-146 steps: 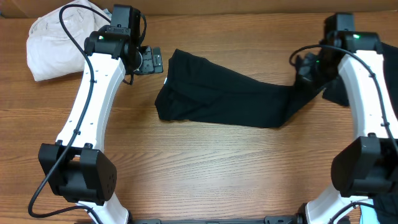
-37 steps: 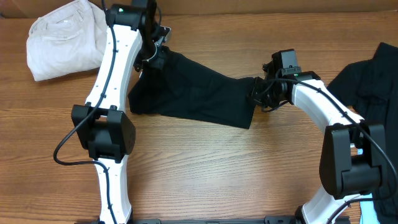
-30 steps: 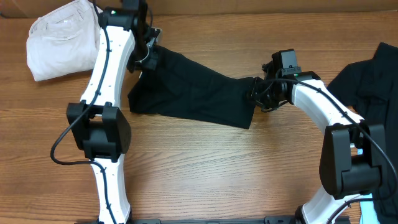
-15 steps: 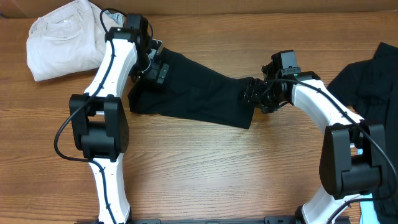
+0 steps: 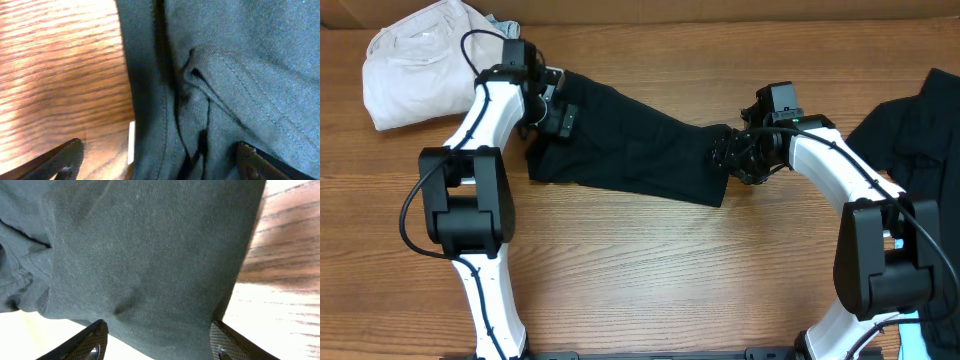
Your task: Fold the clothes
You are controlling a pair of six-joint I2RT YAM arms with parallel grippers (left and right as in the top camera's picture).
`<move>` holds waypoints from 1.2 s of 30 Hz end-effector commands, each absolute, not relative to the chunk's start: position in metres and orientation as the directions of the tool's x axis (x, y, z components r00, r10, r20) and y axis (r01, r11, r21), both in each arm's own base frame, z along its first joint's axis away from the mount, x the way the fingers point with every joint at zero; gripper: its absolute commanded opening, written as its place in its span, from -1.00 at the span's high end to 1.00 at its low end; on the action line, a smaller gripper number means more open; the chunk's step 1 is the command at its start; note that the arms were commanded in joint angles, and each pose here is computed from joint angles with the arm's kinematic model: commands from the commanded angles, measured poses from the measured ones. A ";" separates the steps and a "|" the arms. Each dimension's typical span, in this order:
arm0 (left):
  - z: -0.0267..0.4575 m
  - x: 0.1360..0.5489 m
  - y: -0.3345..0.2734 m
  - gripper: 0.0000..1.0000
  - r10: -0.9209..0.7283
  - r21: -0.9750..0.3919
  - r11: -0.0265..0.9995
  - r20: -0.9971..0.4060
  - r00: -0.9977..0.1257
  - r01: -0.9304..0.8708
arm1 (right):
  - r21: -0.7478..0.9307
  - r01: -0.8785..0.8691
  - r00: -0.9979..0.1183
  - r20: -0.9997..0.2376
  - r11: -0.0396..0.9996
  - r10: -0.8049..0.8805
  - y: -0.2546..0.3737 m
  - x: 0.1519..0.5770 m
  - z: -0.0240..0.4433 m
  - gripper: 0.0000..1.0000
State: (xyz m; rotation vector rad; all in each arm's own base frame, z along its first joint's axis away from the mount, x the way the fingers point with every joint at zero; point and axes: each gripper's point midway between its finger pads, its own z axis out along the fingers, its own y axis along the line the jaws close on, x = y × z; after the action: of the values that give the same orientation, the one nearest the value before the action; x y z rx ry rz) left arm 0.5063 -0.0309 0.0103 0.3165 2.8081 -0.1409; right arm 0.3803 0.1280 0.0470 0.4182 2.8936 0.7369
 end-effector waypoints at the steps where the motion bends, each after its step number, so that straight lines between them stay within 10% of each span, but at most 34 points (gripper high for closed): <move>1: 0.001 0.497 -0.046 -0.92 0.220 -0.127 0.954 -0.313 -0.924 0.270 | 0.480 0.231 -0.954 -0.058 0.846 0.293 0.127 0.378 0.049 -0.39; 8: -0.013 0.484 -0.063 -0.53 0.222 -0.218 0.932 -0.289 -0.931 0.290 | 0.476 0.234 -0.955 -0.053 0.848 0.293 0.127 0.377 0.048 -0.38; 17: -0.019 0.461 -0.056 0.92 0.188 -0.238 0.944 -0.184 -0.965 0.229 | 0.471 0.234 -0.957 -0.043 0.851 0.287 0.126 0.374 0.047 -0.38; 25: 0.027 0.463 -0.032 0.92 0.067 -0.248 0.964 -0.112 -0.991 0.093 | 0.515 0.193 -0.972 -0.014 0.835 0.233 0.136 0.365 0.052 -0.23; 31: 0.104 0.477 -0.034 0.92 0.075 -0.233 0.966 -0.156 -0.985 0.111 | 0.523 0.181 -0.974 -0.020 0.833 0.225 0.137 0.367 0.055 0.85; 36: 0.153 0.473 -0.050 0.92 0.107 -0.231 0.961 -0.191 -0.976 0.151 | 0.550 0.126 -0.975 -0.085 0.826 0.205 0.142 0.383 0.070 0.92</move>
State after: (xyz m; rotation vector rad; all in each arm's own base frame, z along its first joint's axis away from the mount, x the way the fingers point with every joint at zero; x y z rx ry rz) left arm 0.4693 -0.0374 0.1269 0.1605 2.9861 -0.3743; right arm 0.3658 0.1357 0.0501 0.3364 2.9443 0.8117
